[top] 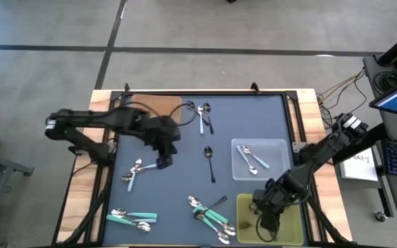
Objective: Sort silverware by color (type)
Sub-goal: Put the white spoon into the transparent bin
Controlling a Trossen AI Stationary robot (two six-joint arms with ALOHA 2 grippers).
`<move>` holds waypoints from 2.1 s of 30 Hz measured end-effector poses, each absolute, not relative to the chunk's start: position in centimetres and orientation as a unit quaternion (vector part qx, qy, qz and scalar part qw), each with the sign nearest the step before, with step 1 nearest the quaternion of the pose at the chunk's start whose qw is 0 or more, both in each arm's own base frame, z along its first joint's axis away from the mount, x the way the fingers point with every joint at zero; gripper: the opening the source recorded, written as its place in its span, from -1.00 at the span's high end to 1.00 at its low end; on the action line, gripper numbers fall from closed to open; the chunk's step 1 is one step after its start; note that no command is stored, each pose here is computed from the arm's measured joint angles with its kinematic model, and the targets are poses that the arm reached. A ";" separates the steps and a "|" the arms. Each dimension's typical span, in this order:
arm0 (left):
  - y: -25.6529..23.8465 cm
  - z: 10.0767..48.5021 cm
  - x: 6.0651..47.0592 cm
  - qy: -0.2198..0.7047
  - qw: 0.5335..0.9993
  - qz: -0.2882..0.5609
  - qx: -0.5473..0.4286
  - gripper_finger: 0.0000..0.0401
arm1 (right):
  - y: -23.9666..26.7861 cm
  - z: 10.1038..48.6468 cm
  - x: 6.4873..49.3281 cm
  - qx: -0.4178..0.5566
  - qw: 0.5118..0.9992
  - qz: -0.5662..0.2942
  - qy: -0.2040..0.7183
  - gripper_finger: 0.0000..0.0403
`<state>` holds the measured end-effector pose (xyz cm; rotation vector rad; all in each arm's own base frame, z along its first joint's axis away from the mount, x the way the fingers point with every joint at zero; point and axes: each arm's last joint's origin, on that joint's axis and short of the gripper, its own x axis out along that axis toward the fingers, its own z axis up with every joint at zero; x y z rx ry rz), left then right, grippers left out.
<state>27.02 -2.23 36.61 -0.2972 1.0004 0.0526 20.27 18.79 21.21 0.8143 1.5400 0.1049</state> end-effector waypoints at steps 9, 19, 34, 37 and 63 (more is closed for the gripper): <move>-5.8 38.1 20.8 0.477 0.861 0.086 -0.155 0.99 | 18.5 21.1 20.6 0.392 0.652 -0.025 0.648 0.35; -8.1 30.6 18.5 0.513 0.822 0.123 -0.213 0.69 | 17.2 21.1 21.7 0.419 0.671 -0.086 0.605 0.25; -7.5 21.2 15.3 0.571 0.730 0.248 -0.282 0.35 | 12.1 21.1 24.9 0.439 0.689 -0.123 0.564 0.25; -7.6 19.7 14.5 0.581 0.702 0.279 -0.302 0.35 | 11.3 21.1 25.4 0.440 0.694 -0.125 0.556 0.25; -7.6 14.7 12.9 0.561 0.656 0.357 -0.358 0.36 | 7.6 21.1 26.7 0.401 0.730 -0.111 0.542 0.25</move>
